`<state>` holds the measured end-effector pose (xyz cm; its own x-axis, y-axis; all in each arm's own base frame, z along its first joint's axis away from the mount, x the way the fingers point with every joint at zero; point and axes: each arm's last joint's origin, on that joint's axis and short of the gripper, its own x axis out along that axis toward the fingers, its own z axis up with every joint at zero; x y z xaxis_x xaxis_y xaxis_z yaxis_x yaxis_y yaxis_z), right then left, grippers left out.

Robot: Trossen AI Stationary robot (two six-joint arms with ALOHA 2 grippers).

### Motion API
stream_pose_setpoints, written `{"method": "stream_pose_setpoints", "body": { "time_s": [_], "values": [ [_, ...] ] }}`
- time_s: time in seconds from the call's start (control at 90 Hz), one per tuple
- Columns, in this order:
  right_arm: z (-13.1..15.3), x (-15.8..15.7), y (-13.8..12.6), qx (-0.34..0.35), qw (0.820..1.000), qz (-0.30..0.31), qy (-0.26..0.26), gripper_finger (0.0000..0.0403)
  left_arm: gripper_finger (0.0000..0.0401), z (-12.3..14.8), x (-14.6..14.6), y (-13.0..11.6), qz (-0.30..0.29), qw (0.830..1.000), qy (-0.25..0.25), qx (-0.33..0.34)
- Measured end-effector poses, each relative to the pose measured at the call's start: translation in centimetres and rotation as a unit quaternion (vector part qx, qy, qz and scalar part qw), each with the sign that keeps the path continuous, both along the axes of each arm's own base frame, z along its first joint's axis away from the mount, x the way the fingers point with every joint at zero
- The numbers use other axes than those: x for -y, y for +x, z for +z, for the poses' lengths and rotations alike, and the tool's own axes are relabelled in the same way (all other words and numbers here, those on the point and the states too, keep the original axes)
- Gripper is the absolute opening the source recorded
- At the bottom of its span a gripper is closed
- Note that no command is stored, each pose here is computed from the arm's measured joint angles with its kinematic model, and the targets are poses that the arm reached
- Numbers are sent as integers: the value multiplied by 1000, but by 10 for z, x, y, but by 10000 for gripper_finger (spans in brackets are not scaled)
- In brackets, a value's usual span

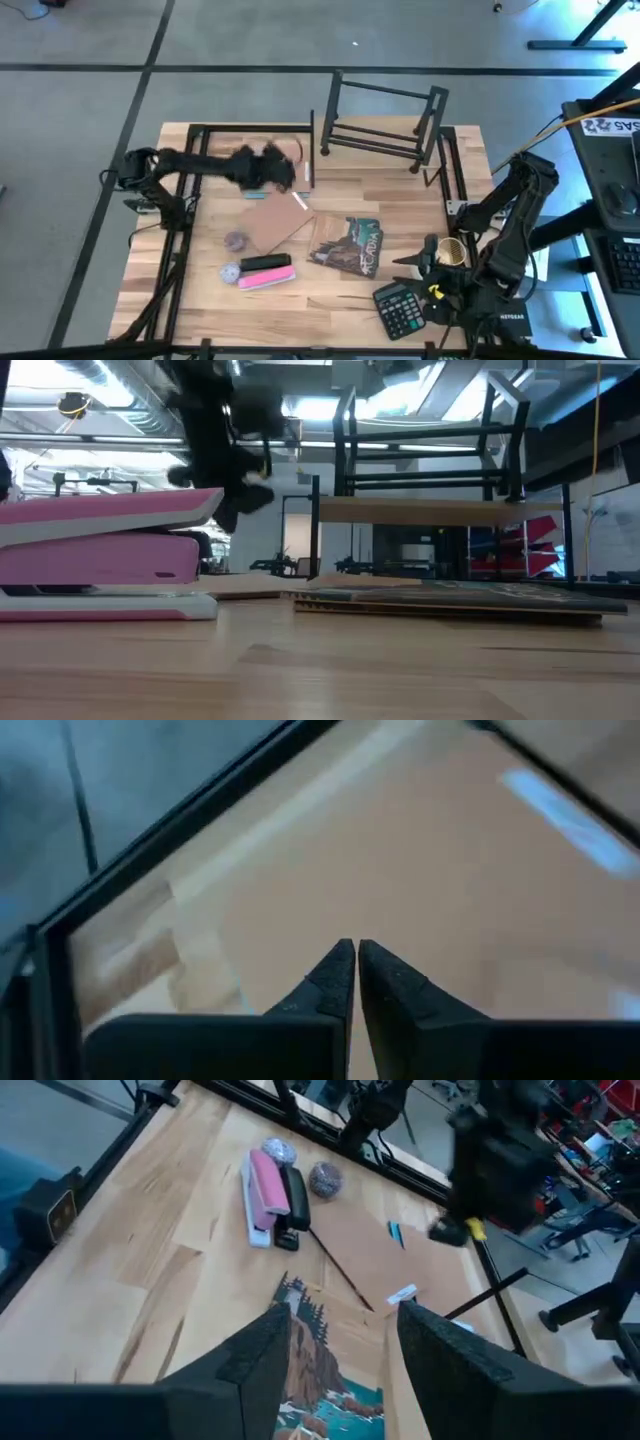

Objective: Stock shelves
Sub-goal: Move books closer to the center of the table

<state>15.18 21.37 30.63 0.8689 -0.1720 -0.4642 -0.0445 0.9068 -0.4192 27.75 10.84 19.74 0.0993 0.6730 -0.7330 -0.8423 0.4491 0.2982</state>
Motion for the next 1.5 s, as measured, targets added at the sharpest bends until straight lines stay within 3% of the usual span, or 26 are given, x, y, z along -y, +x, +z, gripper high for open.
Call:
{"method": "stream_pose_setpoints", "body": {
  "time_s": [0.133,0.3,0.667,0.856,1.156,1.5],
  "values": [
    [0,2,3,-2,1000,-6,2,170,0,-5,-56,-13,8,998,-29,64],
    [0,6,8,-8,1000,-13,6,170,0,-19,-98,-31,54,993,-58,89],
    [-1,11,15,-19,1000,-22,12,170,0,-71,-110,-30,67,987,-140,43],
    [-1,10,14,-23,999,-18,19,170,0,-77,-89,-22,33,986,-163,-12],
    [-1,10,14,-24,999,-18,20,170,0,-81,-22,-3,-39,977,-163,-129],
    [-1,10,14,-24,999,-18,19,170,1,-82,61,17,-90,977,-140,-130]
  ]
}}
